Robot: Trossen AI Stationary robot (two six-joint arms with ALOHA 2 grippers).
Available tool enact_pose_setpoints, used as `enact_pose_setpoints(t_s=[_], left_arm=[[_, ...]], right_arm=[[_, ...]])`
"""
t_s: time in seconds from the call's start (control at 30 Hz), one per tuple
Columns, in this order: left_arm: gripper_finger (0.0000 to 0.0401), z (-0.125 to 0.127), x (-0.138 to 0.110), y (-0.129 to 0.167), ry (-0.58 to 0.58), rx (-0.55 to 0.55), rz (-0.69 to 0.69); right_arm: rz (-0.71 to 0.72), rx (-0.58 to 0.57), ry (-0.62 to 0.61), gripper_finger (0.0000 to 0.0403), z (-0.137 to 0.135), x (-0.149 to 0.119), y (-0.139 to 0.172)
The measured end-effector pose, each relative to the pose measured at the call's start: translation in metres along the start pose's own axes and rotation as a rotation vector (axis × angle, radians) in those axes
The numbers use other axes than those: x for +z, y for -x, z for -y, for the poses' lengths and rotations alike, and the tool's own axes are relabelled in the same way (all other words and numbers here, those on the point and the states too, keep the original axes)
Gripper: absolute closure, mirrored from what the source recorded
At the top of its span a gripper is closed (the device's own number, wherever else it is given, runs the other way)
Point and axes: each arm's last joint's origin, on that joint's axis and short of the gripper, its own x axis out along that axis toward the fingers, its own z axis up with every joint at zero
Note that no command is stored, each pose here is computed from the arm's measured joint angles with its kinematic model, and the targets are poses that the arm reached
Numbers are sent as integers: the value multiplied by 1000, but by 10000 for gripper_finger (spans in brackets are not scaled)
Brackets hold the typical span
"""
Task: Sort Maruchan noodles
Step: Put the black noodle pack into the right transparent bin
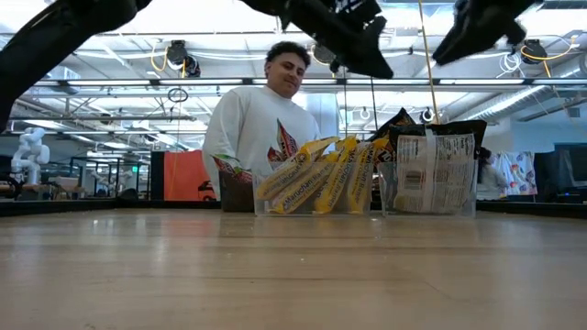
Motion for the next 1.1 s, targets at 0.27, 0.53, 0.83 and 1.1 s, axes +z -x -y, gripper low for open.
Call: enact_pose_setpoints(t_s=[0.27,0.53,0.83,1.1], left_arm=[[343,-6,4,45,-29,-13,-177],[343,-9,1,72,-41,36,-325],[343,-12,0,84,-33,44,-374],[343,-12,1,88,-31,48,-375]], right_arm=[[-32,-115,35,243,-2,-4,-42],[-12,47,-54,243,8,-10,-65],[-90,111,-92,243,16,-21,-88],[-105,108,-105,251,21,-23,-105]])
